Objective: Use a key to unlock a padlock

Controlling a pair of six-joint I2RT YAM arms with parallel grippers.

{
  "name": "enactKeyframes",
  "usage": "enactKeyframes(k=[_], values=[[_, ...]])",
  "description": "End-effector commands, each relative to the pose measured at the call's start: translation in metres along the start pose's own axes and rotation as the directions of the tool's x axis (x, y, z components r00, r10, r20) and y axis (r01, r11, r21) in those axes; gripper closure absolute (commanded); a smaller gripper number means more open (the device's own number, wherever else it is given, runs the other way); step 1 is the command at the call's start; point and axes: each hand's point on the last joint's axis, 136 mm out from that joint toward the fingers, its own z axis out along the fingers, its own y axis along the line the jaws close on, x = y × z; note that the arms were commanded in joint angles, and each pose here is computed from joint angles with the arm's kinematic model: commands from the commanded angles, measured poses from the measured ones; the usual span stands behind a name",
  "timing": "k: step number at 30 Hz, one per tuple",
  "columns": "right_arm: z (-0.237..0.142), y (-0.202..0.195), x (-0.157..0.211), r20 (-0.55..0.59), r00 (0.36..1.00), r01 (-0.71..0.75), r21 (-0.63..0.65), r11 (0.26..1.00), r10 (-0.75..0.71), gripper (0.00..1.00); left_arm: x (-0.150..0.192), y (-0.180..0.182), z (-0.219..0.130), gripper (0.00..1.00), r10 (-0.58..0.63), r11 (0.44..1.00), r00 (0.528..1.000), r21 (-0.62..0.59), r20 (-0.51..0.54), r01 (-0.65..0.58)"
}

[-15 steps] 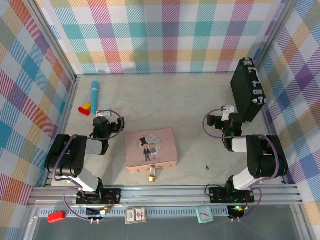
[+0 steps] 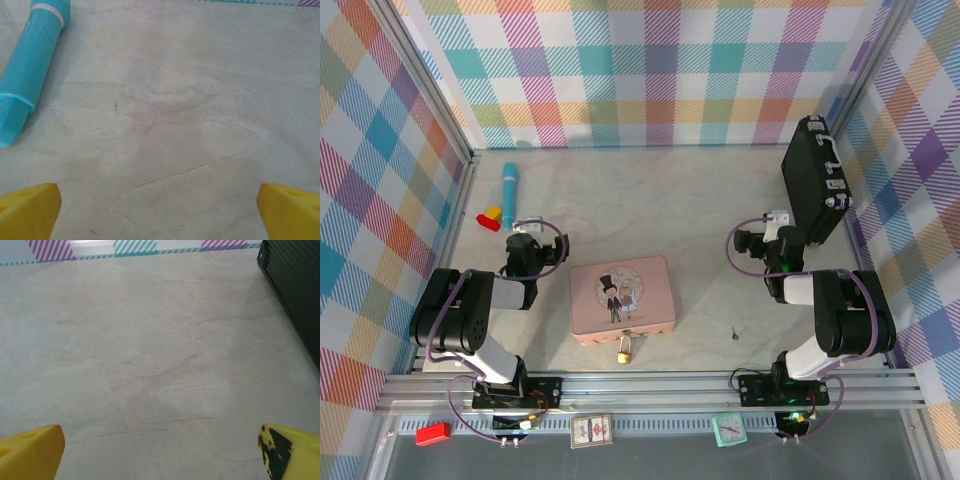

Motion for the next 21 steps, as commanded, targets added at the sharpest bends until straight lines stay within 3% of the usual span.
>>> enactKeyframes(k=[1, 10, 16, 21], values=[[-0.001, 0.002, -0.008, 0.034, 0.999, -0.001, -0.006, 1.0, 0.002, 0.01, -0.011, 0.001, 0.002, 0.0, -0.014, 1.0, 1.0, 0.003, 0.022, 0.014], [-0.002, 0.002, -0.008, 0.039, 0.999, 0.001, -0.006, 1.0, -0.001, 0.01, -0.012, -0.001, 0.0, 0.0, -0.01, 1.0, 0.999, 0.016, 0.036, 0.01], [-0.012, 0.021, -0.013, 0.07, 0.996, 0.061, -0.089, 0.994, -0.055, 0.01, -0.026, -0.005, -0.034, 0.0, -0.005, 0.998, 0.986, 0.056, 0.164, -0.004], [-0.034, 0.035, -0.025, 0.114, 0.989, 0.107, -0.112, 0.988, -0.094, 0.01, -0.043, -0.01, -0.054, 0.0, -0.009, 0.997, 0.985, 0.08, 0.172, -0.005]])
